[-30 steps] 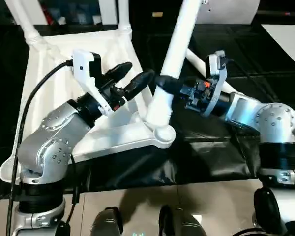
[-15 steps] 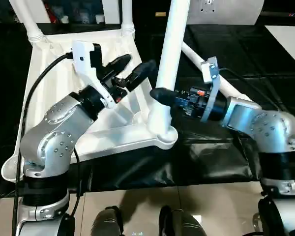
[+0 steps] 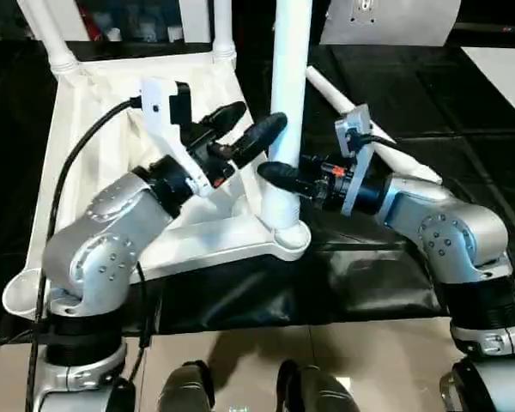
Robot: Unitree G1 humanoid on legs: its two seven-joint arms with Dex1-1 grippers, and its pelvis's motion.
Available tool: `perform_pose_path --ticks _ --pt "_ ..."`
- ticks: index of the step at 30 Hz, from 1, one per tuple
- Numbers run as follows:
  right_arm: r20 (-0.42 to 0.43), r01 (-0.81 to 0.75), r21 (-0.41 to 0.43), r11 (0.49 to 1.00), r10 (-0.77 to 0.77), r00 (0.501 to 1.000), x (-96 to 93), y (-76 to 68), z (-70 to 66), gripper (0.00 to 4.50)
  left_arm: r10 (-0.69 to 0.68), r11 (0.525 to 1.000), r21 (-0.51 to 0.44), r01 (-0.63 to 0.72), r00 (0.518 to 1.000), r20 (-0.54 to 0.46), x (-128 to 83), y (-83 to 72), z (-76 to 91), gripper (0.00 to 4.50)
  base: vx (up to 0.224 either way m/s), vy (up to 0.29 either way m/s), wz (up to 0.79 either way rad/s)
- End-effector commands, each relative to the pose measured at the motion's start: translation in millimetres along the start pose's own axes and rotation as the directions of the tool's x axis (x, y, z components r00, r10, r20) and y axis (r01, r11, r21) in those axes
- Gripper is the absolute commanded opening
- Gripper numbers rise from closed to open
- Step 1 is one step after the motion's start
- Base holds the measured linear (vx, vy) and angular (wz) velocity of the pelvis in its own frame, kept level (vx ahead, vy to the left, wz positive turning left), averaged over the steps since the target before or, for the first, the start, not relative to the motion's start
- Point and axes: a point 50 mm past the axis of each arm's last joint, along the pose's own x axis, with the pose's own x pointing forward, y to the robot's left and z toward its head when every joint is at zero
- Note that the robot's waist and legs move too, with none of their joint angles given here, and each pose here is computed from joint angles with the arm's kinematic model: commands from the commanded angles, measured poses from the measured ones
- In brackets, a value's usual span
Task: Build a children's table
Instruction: Insert table leg to table base
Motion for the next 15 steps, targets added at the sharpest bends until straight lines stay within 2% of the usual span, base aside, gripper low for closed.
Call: perform_pose_path --ticks 1,5,6,8,10,11,15 --pt "0.005 -0.013 -0.04 0.999 0.013 1.0 0.3 3.4 0.6 1.88 -0.055 0.999 -0.005 0.055 0.998 -0.006 -1 -8.8 -0.8 4.25 0.0 0.0 0.0" --pt "0.0 -0.009 -0.058 0.998 0.009 1.0 1.5 3.9 -2.1 1.88 -0.108 0.993 -0.046 0.107 0.994 -0.031 0 -17.4 -7.1 4.25 0.0 0.0 0.0" --pt "0.001 -0.008 -0.06 0.998 0.009 1.0 2.0 3.7 -2.8 1.88 -0.147 0.988 -0.049 0.143 0.986 -0.079 -2 -22.1 -14.1 4.25 0.0 0.0 0.0" --pt "0.0 -0.011 -0.064 0.998 0.011 1.0 2.4 3.7 -3.7 1.88 -0.138 0.99 -0.029 0.136 0.981 -0.134 -3 -22.0 -21.7 4.25 0.0 0.0 0.0" --pt "-0.002 -0.013 -0.065 0.998 0.013 1.0 2.3 3.9 -4.5 1.88 -0.098 0.995 -0.012 0.098 0.985 -0.141 -4 -17.6 -23.6 4.25 0.0 0.0 0.0" --pt "-0.003 -0.015 -0.066 0.998 0.014 1.0 2.2 4.0 -5.0 1.88 -0.082 0.997 -0.006 0.082 0.987 -0.137 -4 -15.6 -23.3 3.9 0.0 0.0 0.0" --pt "-0.008 -0.022 -0.07 0.997 0.021 1.0 1.7 5.2 -8.5 1.88 -0.044 0.997 0.051 0.052 0.987 -0.157 -4 -10.6 -26.2 3.55 0.0 0.0 0.0"
